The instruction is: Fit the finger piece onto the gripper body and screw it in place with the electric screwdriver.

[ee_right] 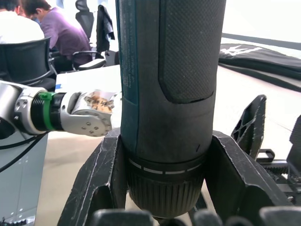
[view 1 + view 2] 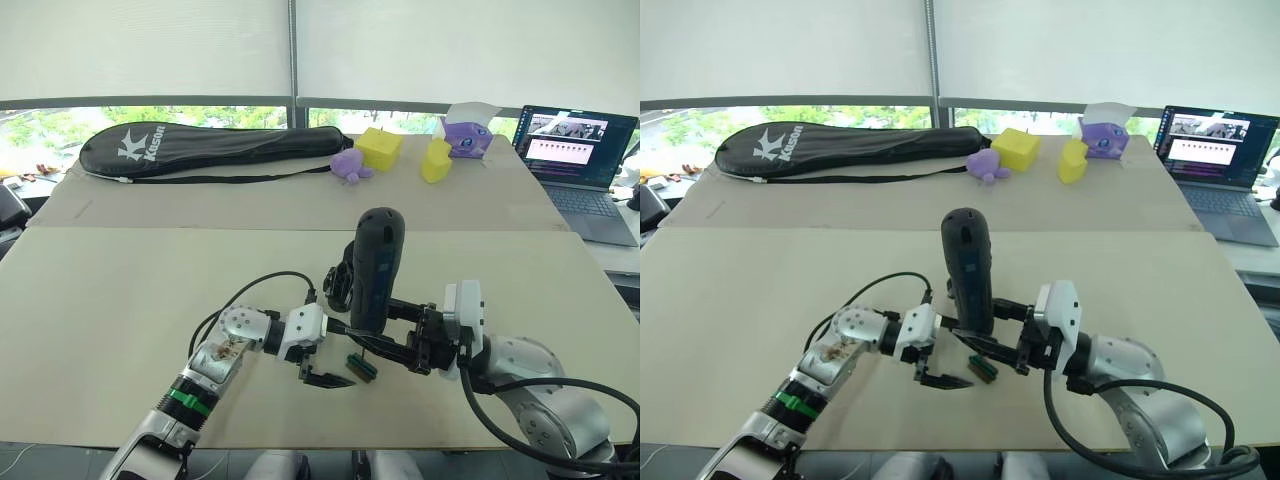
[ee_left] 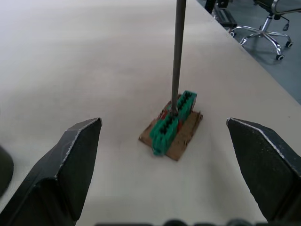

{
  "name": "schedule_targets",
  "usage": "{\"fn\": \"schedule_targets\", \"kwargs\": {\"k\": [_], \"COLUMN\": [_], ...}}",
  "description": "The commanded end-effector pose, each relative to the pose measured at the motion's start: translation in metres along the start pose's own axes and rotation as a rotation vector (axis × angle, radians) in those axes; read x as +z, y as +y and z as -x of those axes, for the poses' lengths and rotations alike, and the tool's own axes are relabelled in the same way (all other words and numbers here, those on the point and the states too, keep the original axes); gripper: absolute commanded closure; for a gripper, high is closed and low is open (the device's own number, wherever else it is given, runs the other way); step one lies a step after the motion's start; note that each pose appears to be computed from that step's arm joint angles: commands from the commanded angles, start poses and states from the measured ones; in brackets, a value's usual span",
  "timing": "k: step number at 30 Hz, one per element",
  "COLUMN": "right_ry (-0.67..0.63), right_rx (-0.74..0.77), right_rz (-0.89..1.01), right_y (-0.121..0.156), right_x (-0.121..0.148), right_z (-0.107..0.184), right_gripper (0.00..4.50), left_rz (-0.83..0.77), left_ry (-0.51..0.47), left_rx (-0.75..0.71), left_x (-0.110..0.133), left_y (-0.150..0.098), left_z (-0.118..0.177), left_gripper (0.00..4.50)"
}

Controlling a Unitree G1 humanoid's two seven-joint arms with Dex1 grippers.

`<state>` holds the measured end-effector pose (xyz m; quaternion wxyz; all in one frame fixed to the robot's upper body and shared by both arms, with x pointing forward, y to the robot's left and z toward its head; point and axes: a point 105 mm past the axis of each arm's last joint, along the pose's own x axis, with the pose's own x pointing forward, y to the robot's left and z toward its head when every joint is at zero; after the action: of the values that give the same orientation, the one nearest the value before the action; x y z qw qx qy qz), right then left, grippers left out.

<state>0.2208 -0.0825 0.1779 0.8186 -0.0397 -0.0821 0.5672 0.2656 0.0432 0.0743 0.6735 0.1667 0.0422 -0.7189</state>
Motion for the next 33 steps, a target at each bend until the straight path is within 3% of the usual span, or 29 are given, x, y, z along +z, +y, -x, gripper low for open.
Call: {"fn": "schedule_targets", "kwargs": {"k": [1, 9, 19, 25, 33], "right_ry": [-0.087, -0.098, -0.117, -0.13, -0.124], "right_rx": [0.041, 0.1, 0.216, 0.263, 0.283], "right_rz": [0.075, 0.07, 0.03, 0.015, 0.027], "right_y": [0.008, 0.008, -0.009, -0.015, -0.02], "right_x": [0.033, 0.05, 0.085, 0.099, 0.105], "right_z": [-0.003, -0.003, -0.021, -0.038, -0.053], "right_gripper": [2.58, 2.58, 2.58, 2.58, 2.58], "left_rz": [-0.008, 0.026, 0.061, 0.051, 0.03], "left_ry": [-0.027, -0.004, 0.019, 0.002, -0.006], "left_rx": [0.046, 0.148, 0.296, 0.348, 0.331], "left_x": [0.009, 0.008, 0.012, 0.007, 0.003], "left_y": [0.002, 0.004, 0.037, 0.066, 0.085], "left_z": [0.01, 0.039, 0.079, 0.059, 0.03], "left_gripper": [0.0, 0.0, 0.0, 0.0, 0.0]}}
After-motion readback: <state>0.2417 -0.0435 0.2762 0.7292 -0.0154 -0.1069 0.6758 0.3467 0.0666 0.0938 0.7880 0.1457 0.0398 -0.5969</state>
